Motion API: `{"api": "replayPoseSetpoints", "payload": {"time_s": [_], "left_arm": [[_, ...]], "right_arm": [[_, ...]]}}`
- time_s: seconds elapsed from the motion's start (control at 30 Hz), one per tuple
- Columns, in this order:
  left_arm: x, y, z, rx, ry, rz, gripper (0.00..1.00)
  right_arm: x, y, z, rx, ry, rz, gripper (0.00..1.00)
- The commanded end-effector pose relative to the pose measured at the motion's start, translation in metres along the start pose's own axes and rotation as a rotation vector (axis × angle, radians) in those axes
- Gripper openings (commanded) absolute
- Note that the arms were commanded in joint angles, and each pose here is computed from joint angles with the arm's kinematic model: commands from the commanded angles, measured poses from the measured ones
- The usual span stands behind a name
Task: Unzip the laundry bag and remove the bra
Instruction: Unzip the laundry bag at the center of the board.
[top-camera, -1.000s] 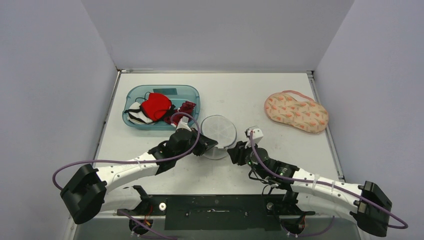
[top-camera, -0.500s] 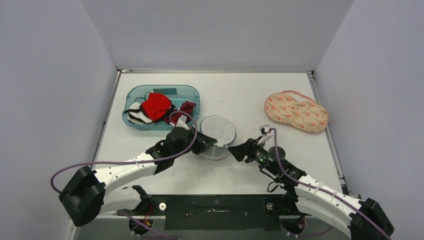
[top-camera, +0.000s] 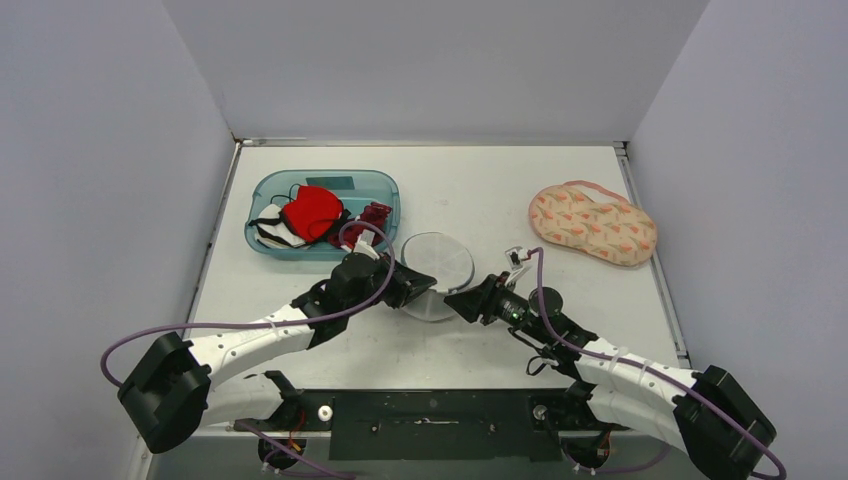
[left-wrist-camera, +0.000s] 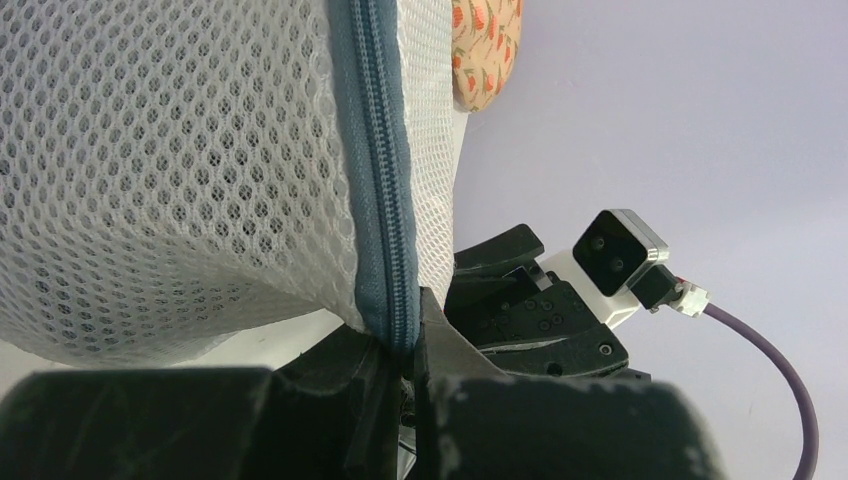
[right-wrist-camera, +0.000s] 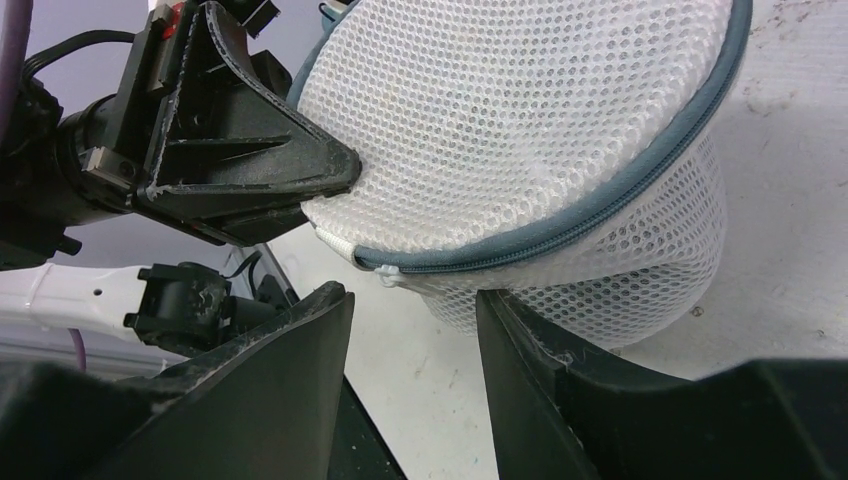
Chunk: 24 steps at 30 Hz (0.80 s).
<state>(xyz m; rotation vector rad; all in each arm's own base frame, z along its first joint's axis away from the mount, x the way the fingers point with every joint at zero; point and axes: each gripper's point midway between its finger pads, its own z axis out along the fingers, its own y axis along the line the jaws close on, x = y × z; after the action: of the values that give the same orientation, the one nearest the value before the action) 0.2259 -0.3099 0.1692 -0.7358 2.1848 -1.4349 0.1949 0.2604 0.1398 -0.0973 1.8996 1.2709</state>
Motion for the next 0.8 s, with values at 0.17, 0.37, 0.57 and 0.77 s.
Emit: {"api": "replayPoseSetpoints", "payload": {"time_s": [0.17, 0.37, 0.57, 0.77], "left_arm": [[-0.0023, -0.0295, -0.0027, 0.101, 0.003, -0.009, 0.00], [-0.0023, -0.0260, -0.0007, 0.092, 0.003, -0.010, 0.00], [-0.0028, -0.0243, -0.0005, 0.088, 0.001, -0.009, 0.00], [-0.0025, -0.0226, -0.0001, 0.084, 0.003, -0.008, 0.00]], "right_arm": [[-0.0274, 0.0189, 0.0053, -0.071, -0.093, -0.023, 0.47], [-0.0292, 0.0236, 0.0075, -0.088, -0.089, -0.027, 0.35], [-0.0289, 0.0226, 0.0059, -0.083, -0.089, -0.029, 0.27], [-0.0281, 0.0204, 0.0044, -0.075, -0.090, -0.029, 0.21]]}}
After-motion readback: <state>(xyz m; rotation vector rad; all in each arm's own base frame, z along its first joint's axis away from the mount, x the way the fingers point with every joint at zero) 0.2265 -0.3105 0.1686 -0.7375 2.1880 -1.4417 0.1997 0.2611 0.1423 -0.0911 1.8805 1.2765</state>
